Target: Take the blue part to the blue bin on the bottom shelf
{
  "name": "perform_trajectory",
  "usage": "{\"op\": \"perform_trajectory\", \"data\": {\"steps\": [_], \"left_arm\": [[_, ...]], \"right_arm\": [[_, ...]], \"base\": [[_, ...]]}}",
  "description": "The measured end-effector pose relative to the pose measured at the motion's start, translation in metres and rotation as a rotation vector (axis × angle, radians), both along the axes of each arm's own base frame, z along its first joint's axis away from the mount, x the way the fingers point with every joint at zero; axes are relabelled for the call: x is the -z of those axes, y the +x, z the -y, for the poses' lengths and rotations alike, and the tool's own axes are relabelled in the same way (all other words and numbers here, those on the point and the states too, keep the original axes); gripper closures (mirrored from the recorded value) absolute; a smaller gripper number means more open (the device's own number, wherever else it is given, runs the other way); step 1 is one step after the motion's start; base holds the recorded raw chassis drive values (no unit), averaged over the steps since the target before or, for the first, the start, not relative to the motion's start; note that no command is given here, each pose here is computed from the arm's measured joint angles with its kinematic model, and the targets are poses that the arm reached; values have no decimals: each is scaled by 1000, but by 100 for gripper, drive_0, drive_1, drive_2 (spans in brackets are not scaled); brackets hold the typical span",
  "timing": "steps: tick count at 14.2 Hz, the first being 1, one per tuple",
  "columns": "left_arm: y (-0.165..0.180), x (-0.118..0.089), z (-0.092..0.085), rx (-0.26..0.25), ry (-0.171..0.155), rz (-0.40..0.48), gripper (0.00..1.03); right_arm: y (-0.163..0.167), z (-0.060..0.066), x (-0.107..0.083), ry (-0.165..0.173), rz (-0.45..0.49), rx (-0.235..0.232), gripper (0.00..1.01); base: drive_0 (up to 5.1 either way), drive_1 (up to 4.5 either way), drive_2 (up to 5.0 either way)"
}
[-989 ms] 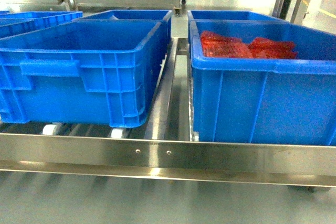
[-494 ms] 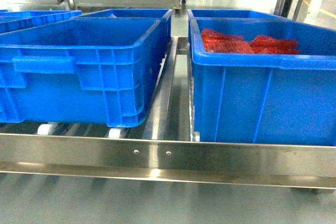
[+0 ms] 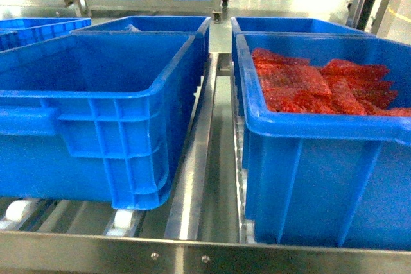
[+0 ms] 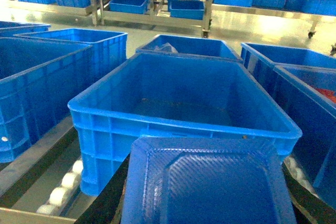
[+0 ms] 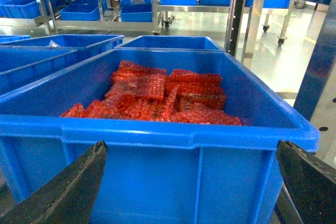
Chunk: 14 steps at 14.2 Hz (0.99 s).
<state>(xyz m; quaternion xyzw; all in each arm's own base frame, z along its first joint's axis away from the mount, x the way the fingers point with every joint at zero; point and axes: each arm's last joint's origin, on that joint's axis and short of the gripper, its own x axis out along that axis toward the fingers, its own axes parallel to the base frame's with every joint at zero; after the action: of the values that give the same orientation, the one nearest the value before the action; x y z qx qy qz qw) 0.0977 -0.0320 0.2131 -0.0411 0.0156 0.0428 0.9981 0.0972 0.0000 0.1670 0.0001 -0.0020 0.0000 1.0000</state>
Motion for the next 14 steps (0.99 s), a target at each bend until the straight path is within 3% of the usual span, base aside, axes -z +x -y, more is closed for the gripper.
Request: {"op": "perform_trajectory", "data": {"steps": [10, 14], "left_arm": [[0, 0, 0, 4, 1, -2, 59], [0, 0, 0, 4, 1, -3, 59]], "right_arm": [[0, 0, 0, 0, -1, 0, 3], [0, 0, 0, 0, -1, 0, 3]], "base": [[-5, 403, -413], [0, 0, 0]]}}
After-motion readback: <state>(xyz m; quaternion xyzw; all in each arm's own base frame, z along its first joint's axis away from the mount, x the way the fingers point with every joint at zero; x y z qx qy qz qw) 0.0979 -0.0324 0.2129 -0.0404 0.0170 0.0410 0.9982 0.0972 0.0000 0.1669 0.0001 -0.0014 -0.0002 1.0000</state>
